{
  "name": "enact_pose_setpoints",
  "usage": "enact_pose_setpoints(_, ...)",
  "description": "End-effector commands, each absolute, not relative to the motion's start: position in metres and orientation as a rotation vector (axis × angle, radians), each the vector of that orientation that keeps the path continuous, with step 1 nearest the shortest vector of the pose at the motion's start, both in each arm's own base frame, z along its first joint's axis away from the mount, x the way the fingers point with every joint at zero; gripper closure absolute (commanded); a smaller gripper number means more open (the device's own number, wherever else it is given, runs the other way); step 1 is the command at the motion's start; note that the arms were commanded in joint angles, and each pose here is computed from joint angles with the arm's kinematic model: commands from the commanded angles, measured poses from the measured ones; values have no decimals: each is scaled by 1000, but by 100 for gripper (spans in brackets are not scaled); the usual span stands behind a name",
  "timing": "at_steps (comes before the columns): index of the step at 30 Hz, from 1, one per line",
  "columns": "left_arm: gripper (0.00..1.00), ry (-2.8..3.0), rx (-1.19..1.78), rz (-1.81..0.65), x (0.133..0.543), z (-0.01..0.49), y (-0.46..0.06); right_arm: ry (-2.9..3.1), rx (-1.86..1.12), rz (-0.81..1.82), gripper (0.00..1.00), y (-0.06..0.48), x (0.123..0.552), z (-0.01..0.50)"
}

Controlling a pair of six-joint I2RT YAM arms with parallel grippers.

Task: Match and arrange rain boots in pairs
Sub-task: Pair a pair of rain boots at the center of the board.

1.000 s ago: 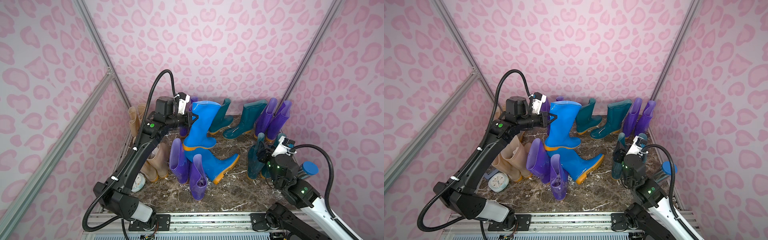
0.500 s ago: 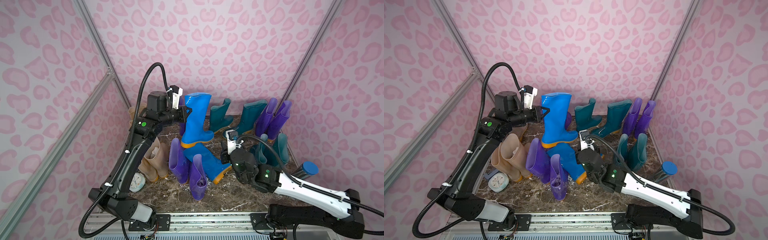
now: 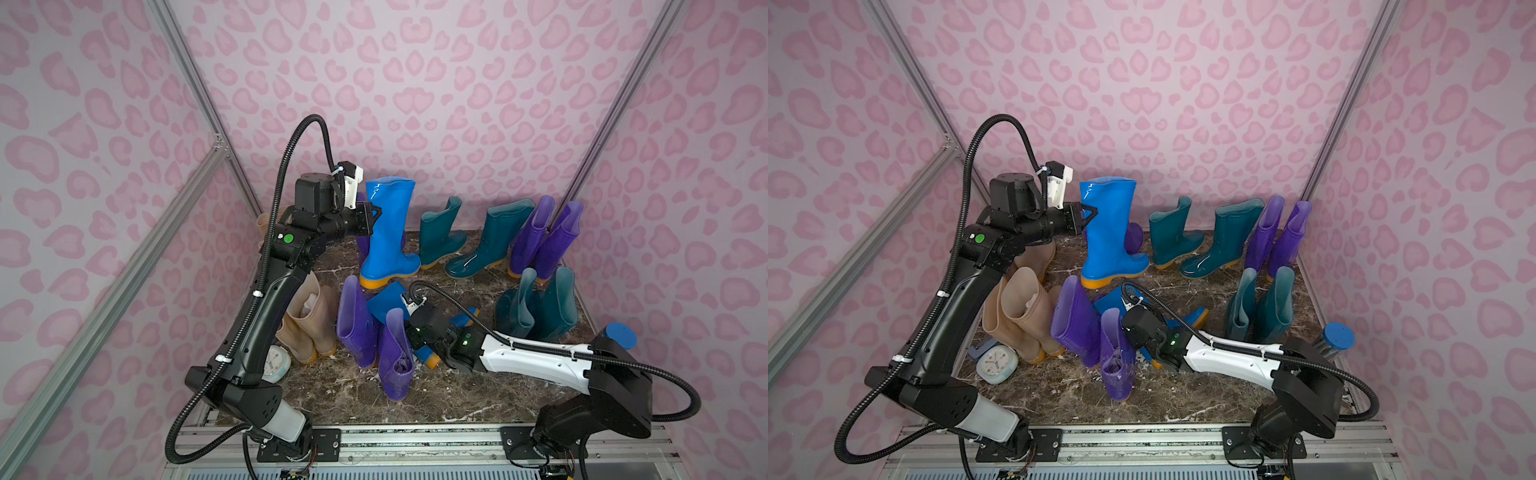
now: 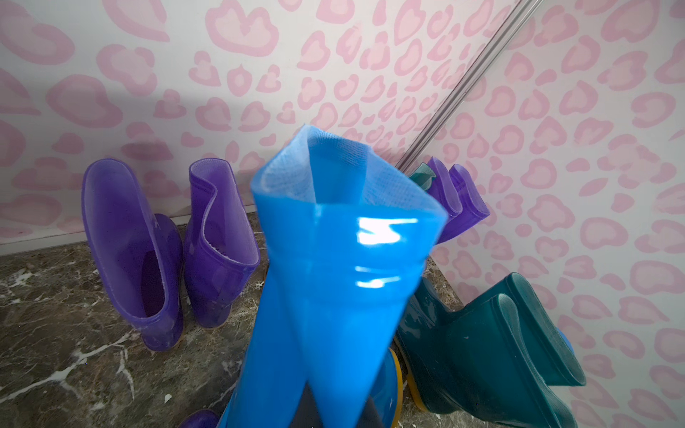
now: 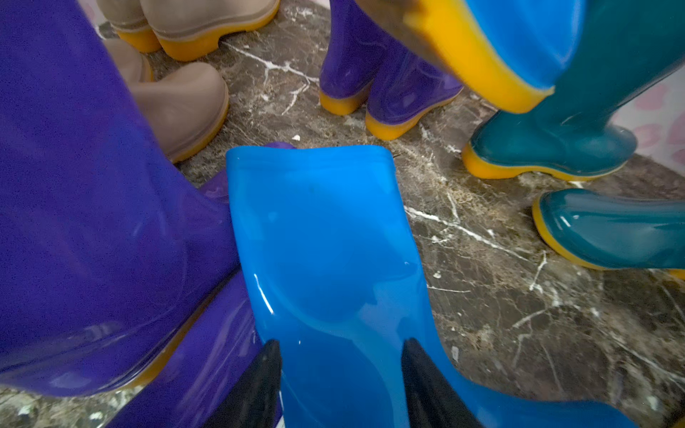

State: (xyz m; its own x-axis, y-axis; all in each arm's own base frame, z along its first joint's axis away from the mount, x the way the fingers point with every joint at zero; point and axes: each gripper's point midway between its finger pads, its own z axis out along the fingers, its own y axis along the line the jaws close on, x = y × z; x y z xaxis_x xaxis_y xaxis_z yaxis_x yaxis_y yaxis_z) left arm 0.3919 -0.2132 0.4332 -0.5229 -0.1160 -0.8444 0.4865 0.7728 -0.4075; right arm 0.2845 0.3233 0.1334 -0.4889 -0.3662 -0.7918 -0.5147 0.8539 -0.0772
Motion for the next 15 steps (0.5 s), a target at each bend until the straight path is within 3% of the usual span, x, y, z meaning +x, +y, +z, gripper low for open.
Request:
enact_pose_setpoints(1,98,1888,285,-802,396,459,-216,2160,-712,284,34,337,288,118)
enact_pose_setpoints(4,98,1899,290,-804,396,455,-217,2165,-797,314,21,343,290,106)
enact_pose_setpoints(15,98,1916,302,-810,397,450,-219,2159,-977,363,9,363,306,85)
